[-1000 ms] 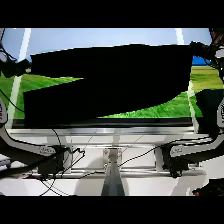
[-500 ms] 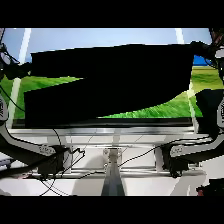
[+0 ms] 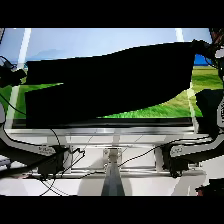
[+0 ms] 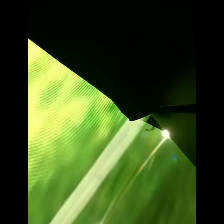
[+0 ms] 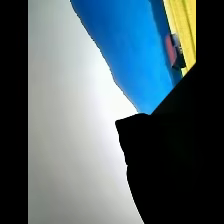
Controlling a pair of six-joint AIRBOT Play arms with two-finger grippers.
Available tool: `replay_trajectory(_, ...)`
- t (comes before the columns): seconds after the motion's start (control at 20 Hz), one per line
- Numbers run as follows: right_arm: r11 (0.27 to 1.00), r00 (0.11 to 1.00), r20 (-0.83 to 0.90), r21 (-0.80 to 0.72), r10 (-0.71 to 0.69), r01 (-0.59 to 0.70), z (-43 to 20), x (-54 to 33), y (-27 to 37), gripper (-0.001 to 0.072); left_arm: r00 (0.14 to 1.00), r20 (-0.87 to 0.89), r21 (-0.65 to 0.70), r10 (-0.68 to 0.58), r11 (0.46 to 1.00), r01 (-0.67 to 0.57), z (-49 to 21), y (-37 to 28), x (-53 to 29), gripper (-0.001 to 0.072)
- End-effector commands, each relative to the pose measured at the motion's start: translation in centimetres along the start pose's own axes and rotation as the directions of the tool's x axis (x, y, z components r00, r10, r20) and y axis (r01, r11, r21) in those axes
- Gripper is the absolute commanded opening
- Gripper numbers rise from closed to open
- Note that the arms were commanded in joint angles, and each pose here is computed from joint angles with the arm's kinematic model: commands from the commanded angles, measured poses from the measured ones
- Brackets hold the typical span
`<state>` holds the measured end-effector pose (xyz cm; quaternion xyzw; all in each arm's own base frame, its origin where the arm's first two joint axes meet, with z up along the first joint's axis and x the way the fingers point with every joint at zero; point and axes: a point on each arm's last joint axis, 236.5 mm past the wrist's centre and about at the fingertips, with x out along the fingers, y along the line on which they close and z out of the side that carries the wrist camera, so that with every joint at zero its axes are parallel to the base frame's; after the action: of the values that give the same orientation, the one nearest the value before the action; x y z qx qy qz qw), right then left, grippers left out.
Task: Fold the clothes and pants, and hang the long-sleeved shirts on hangers.
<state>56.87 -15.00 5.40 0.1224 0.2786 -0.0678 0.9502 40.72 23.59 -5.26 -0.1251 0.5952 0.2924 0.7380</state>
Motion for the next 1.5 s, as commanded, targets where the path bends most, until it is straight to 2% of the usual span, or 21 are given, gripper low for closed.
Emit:
replay_trajectory(0.0,1.000,1.000,0.002,0.000,-0.001,0.001,0.1,0.0,0.0,0.0018,0.999,-0.039,-0.033,0.027,0.999,-0.028,-0.9,0.8,0.1,0.0007)
replay_trajectory(0.05,1.000,1.000,0.002,-0.002,-0.001,0.001,0.1,0.0,0.0,0.0089,0.999,-0.038,-0.032,0.027,0.999,-0.028,-0.9,0.8,0.1,0.0097)
replay_trajectory(0.15,1.000,1.000,0.003,-0.002,-0.002,0.002,0.1,0.0,0.0,0.0446,0.999,-0.034,-0.029,0.024,0.999,-0.025,-0.8,0.6,0.2,0.0582)
replay_trajectory(0.2,1.000,1.000,0.003,-0.002,-0.002,0.002,0.1,0.0,0.0,0.0467,0.999,-0.032,-0.023,0.023,0.999,-0.024,-0.8,0.4,0.1,0.0612)
replay_trajectory(0.3,1.000,1.000,-0.009,-0.007,0.002,-0.002,-0.2,-0.1,0.0,0.0467,0.999,-0.031,-0.013,0.020,1.000,-0.021,-0.8,-0.1,0.0,0.0612)
replay_trajectory(0.5,0.996,0.987,-0.160,-0.089,-0.020,0.005,-3.3,-1.3,-1.8,0.0454,1.000,-0.009,0.041,0.012,0.999,-0.012,-0.6,-1.2,-1.0,0.0603)
replay_trajectory(0.65,1.000,0.933,-0.359,-0.008,-0.017,0.015,-7.9,-3.7,-5.1,0.0450,0.999,0.039,0.080,-0.001,0.997,-0.002,0.1,-1.4,-3.1,0.0599)
replay_trajectory(0.7,0.999,0.897,-0.441,0.036,0.004,0.013,-9.8,-5.2,-6.3,0.0326,0.998,0.064,0.091,-0.006,0.996,0.001,0.5,-1.3,-4.3,0.0598)
replay_trajectory(0.75,0.997,0.856,-0.516,0.075,0.030,0.010,-11.7,-6.8,-7.1,0.0158,0.996,0.088,0.114,-0.009,0.993,-0.001,0.8,-1.1,-5.4,0.0555)
replay_trajectory(0.85,0.988,0.775,-0.627,0.151,0.085,0.013,-14.5,-10.1,-8.7,0.0151,0.993,0.115,0.153,0.007,0.988,-0.025,0.7,0.1,-8.0,0.0140)
replay_trajectory(0.9,0.982,0.739,-0.664,0.189,0.115,0.016,-15.5,-11.5,-9.2,0.0151,0.993,0.121,0.146,0.012,0.989,-0.030,0.5,0.7,-9.2,0.0039)
replay_trajectory(0.95,0.974,0.704,-0.695,0.226,0.147,0.020,-16.4,-13.0,-9.6,0.0151,0.993,0.115,0.134,0.020,0.990,-0.036,-0.1,1.5,-10.4,0.0007)
replay_trajectory(1.05,0.958,0.672,-0.710,0.286,0.213,-0.001,-17.3,-14.7,-9.7,0.0151,0.996,0.089,0.136,0.031,0.990,-0.043,-1.4,2.3,-12.1,0.0006)
replay_trajectory(1.15,0.903,0.690,-0.637,0.426,0.343,-0.056,-17.4,-14.7,-8.3,0.0151,0.997,0.072,0.206,0.019,0.978,-0.034,-2.6,2.5,-13.4,0.0005)
replay_trajectory(1.25,0.834,0.658,-0.571,0.527,0.490,-0.164,-18.4,-15.3,-5.8,0.0152,0.995,0.088,0.234,-0.039,0.972,0.018,-3.5,1.8,-14.4,0.0005)
replay_trajectory(1.4,0.751,0.596,-0.509,0.604,0.621,-0.267,-20.5,-15.9,-2.6,0.0156,0.984,0.095,0.231,-0.152,0.965,0.127,-5.8,0.9,-14.4,0.0004)
replay_trajectory(1.45,0.728,0.591,-0.485,0.626,0.644,-0.280,-21.0,-15.8,-1.9,0.0213,0.977,0.089,0.218,-0.196,0.960,0.173,-6.9,0.6,-14.1,0.0004)
